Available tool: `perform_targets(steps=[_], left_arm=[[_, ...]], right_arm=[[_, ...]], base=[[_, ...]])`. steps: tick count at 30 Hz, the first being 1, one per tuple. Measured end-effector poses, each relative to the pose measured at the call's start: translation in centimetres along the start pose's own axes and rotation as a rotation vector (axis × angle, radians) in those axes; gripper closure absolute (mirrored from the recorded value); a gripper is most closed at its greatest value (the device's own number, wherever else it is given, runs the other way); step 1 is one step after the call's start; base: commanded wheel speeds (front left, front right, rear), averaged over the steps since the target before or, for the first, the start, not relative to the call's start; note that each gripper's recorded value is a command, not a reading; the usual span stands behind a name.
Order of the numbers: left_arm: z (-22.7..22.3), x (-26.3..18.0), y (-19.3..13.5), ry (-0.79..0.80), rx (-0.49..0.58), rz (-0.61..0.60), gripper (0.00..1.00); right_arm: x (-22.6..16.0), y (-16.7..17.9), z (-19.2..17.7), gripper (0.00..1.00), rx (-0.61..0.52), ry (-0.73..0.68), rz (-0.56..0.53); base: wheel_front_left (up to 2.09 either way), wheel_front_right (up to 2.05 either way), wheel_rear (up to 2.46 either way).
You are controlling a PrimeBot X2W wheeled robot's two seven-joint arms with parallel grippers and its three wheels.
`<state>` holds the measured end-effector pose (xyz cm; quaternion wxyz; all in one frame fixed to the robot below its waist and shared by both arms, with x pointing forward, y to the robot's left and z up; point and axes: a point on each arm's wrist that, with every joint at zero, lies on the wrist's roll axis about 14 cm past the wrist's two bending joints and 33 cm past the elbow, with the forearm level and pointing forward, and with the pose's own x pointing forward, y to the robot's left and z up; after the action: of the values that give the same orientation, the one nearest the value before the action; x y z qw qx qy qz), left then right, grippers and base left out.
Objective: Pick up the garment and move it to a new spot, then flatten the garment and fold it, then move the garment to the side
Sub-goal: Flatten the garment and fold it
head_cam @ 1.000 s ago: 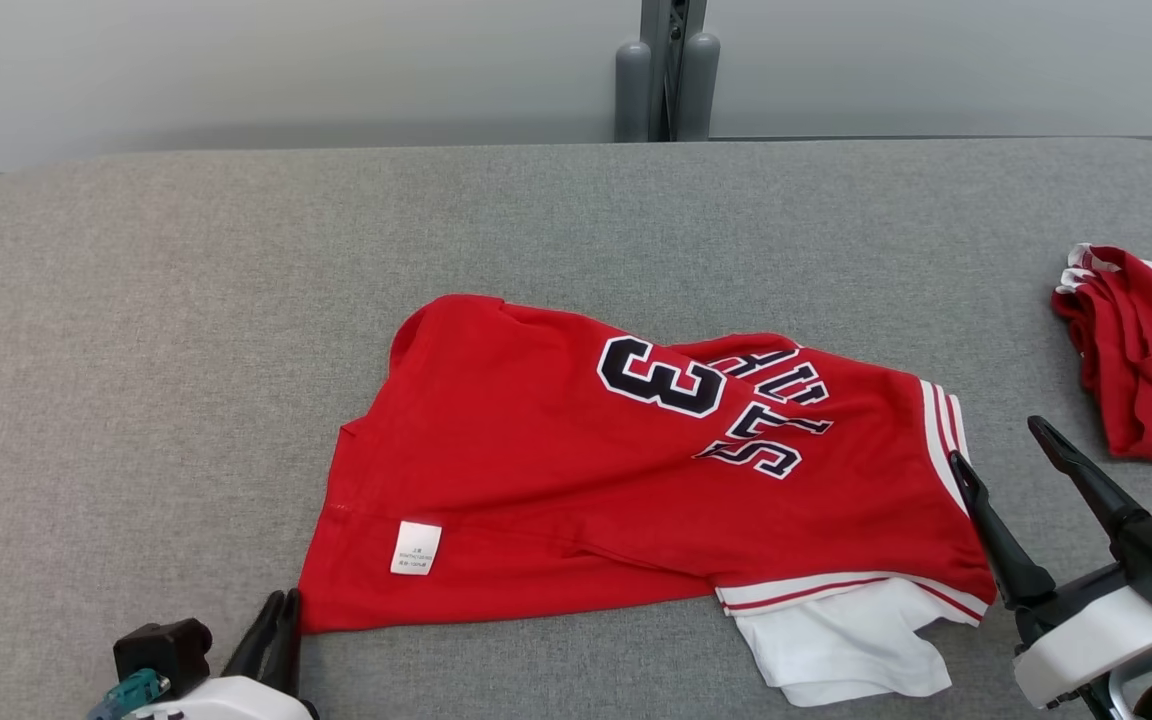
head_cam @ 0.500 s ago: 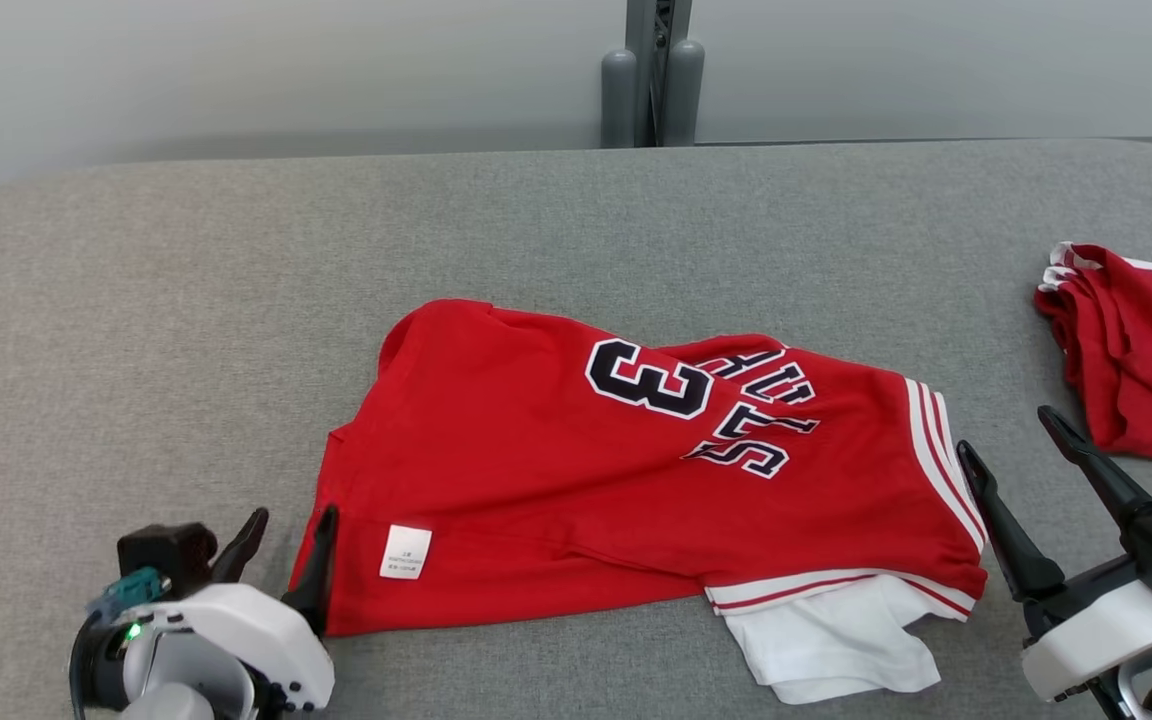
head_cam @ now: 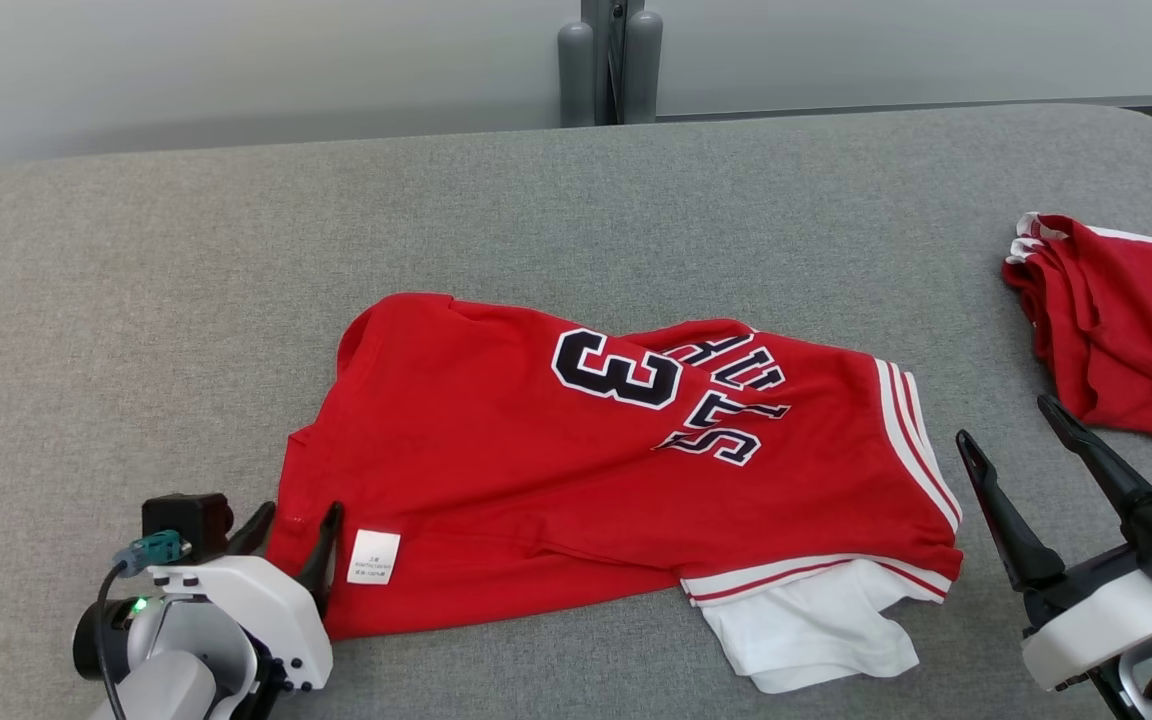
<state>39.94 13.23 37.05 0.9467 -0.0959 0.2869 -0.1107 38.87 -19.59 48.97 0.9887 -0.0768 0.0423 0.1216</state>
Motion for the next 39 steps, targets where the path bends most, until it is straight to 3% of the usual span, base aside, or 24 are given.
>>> perform_targets(steps=[2,3,5,7,10,11,13,22,30,39], left_arm=[[-0.3,0.0,-0.3,0.009,-0.001,-0.009,0.52],[-0.5,0.0,-0.4,0.015,0.000,-0.010,0.58],[-0.7,0.0,-0.3,0.020,0.011,-0.009,0.84],[-0.7,0.0,-0.4,0.019,0.020,-0.010,0.96],[-0.5,-0.1,-0.8,0.005,0.020,-0.017,0.84],[-0.5,-0.2,-0.9,0.003,0.022,-0.019,0.85],[-0.3,-0.3,-1.1,-0.005,0.025,-0.025,1.00],[1.9,-1.2,-1.9,-0.109,0.001,-0.042,1.00],[4.1,-4.1,-1.3,-0.234,-0.152,-0.054,1.00],[1.3,-8.2,-0.5,-0.189,-0.271,-0.045,1.00]], right_arm=[[0.0,0.0,0.0,0.00,0.002,-0.002,-0.002],[0.0,0.0,0.0,0.00,0.004,-0.002,-0.002],[0.0,0.1,0.0,0.00,0.006,-0.002,-0.002],[0.1,0.2,0.0,0.00,0.008,-0.002,-0.002],[0.2,0.2,0.0,0.00,0.008,-0.003,0.000],[0.2,0.2,0.0,0.00,0.008,-0.003,0.001],[0.3,0.3,0.0,0.00,0.009,-0.005,0.004],[0.5,0.6,0.4,0.00,0.005,-0.017,0.014],[0.6,1.4,0.4,0.00,0.006,-0.017,0.039],[0.7,2.9,-0.2,0.00,0.017,0.005,0.084]], base=[[0.00,0.00,0.00],[0.00,0.00,0.00],[0.00,0.00,0.00],[0.00,0.00,0.00],[0.00,0.00,0.00],[0.00,0.00,0.00],[0.00,0.00,0.00],[0.00,0.00,0.00],[0.00,0.00,0.00],[0.00,0.00,0.00]])
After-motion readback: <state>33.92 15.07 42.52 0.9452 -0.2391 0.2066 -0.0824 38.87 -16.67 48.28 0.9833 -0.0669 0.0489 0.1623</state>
